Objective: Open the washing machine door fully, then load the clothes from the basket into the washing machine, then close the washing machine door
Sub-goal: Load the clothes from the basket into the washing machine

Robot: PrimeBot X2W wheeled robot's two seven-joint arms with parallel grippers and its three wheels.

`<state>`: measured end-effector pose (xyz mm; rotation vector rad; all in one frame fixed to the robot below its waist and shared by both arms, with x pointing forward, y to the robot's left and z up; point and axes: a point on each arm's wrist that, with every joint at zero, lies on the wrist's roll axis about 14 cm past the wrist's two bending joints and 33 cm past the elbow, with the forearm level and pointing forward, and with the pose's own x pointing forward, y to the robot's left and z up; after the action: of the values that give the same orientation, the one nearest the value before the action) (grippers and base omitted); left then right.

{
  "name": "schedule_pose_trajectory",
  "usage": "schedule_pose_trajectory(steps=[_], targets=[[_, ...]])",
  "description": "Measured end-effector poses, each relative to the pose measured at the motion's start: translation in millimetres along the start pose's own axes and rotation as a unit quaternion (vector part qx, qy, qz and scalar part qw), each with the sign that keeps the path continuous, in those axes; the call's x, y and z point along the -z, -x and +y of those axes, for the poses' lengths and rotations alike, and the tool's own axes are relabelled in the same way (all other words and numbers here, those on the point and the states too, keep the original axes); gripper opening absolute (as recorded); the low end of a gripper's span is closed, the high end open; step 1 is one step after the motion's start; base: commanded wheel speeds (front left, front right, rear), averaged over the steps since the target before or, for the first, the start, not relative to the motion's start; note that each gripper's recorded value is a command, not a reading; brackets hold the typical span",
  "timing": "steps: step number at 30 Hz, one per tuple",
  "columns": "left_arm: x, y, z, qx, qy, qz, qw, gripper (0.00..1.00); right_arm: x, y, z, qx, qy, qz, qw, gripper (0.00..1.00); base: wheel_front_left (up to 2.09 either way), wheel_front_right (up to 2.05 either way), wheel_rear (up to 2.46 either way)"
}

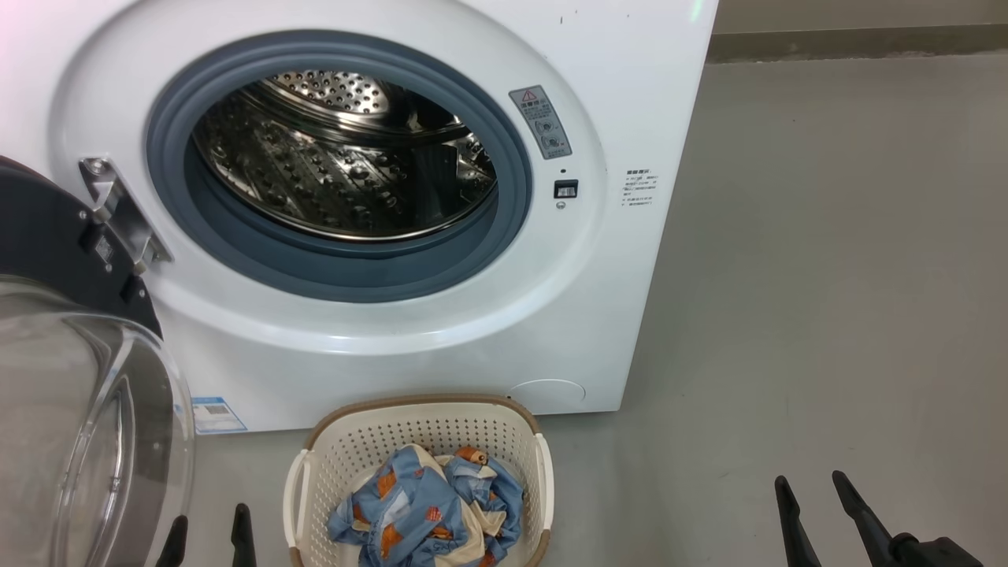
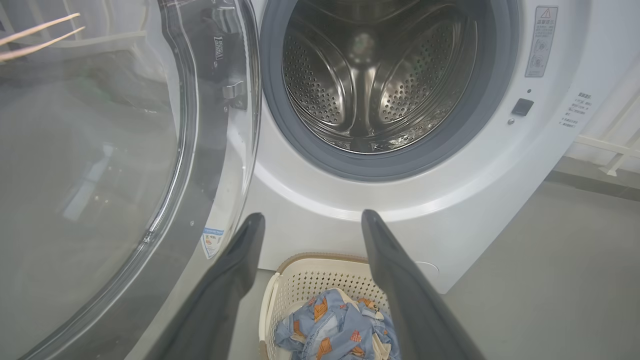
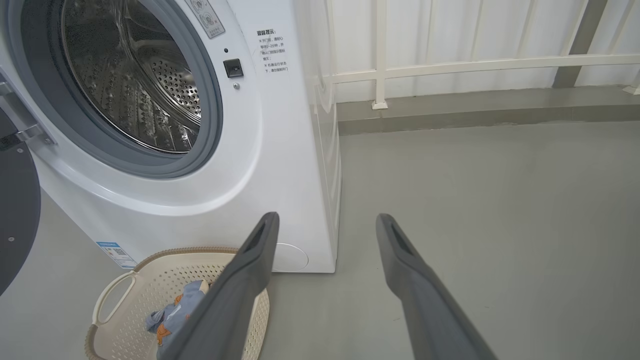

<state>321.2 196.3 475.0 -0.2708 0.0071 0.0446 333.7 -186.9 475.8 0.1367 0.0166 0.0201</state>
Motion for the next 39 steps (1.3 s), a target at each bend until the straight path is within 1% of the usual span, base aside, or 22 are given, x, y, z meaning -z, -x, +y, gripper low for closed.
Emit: schedule_pose_trajectory(steps=[12,18,24,28,32,39], targets=[[4.4,-4.0,-3.5,0.006,-0.001,0.008,1.000,1.00,4.1,-3.2,-1.8,0.004,-0.005,0.007,1.000,1.00,0.00,0.00,0.00],[13.2,-10.7,-17.9,0.031,-0.004,0.022,0.999,1.00,6.4,-5.9,-4.0,0.008,-0.006,0.010,1.000,1.00,0.00,0.00,0.00],[42.6,-23.6,-31.8,0.055,-0.013,0.067,0.996,1.00,11.6,-11.6,-4.7,0.011,-0.012,0.018,1.000,1.00,0.00,0.00,0.00],[73.4,-35.4,-42.9,0.077,-0.020,0.116,0.990,1.00,14.2,-19.7,-8.0,0.017,-0.015,0.021,1.000,1.00,0.00,0.00,0.00],[98.1,-57.6,-61.9,0.111,-0.023,0.160,0.981,1.00,19.5,-29.6,-8.7,0.019,-0.019,0.028,0.999,1.00,0.00,0.00,0.00],[154.3,-83.6,-63.9,0.134,-0.036,0.257,0.956,1.00,29.7,-47.9,-16.6,0.033,-0.036,0.038,0.998,1.00,0.00,0.00,0.00]])
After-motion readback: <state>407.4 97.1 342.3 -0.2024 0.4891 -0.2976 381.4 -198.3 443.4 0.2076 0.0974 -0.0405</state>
